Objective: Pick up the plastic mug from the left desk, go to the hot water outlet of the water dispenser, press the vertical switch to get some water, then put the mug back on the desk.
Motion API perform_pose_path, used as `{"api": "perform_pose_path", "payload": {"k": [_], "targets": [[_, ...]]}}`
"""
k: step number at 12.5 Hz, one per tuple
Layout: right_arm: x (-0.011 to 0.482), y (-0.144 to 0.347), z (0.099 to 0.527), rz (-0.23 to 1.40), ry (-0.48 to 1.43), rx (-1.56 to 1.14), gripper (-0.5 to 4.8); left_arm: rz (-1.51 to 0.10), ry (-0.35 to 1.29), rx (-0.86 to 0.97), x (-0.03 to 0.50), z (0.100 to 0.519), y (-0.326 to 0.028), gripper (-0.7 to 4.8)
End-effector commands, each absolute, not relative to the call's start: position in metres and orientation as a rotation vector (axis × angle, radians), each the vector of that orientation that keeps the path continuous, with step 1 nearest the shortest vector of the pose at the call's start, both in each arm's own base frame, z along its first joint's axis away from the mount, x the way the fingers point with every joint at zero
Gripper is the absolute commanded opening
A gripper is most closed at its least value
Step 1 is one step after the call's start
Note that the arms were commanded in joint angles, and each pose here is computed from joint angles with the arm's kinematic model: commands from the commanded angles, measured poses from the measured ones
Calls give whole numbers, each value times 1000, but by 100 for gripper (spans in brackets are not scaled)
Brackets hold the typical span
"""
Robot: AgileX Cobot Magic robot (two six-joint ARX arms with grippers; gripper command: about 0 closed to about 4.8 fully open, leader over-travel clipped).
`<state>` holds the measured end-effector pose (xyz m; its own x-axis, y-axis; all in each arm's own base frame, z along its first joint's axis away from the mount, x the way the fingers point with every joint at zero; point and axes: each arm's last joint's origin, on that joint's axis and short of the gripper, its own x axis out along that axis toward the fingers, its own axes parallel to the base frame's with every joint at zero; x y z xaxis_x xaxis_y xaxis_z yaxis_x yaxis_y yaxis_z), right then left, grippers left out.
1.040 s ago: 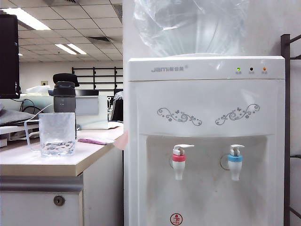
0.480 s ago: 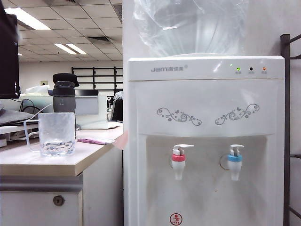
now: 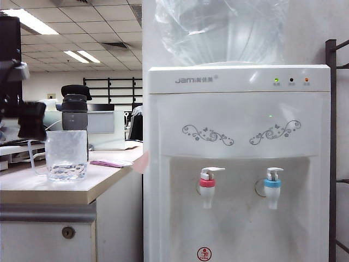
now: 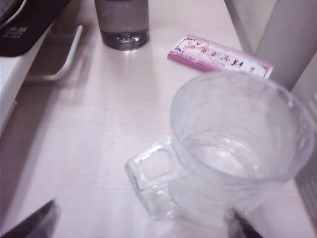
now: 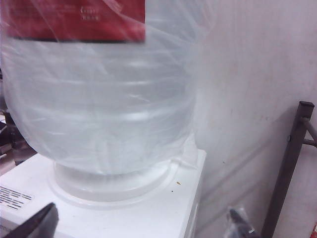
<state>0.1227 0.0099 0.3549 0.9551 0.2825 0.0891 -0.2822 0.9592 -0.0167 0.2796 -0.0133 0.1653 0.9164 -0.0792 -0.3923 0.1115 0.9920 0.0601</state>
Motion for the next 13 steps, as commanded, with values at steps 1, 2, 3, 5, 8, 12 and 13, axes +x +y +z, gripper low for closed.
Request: {"api": "perform_pose_path", "payload": {"k": [1,2,3,5,8,12,13], "targets": [[125,10,358,291,-114,-16,444,-67,390,190,283,162,-12,479],[125,10,358,290,-118,-23,444,-10,398,206,283,160,-10,479],[125,10,358,290,-118,-27,444,4,392,209,283,161,-10,479],[125,10,358,290,-118,-28,444,24,327,204,287,165,-10,479],[125,10,358,290,-121,-46,444,50,365,174,291,149,-9,479],[125,10,358,290,-118,-46,443,94,304,157,298,143,-8,479],[125,10,358,290,-118,-45,442,105,294,141,299,141,-8,479]]}}
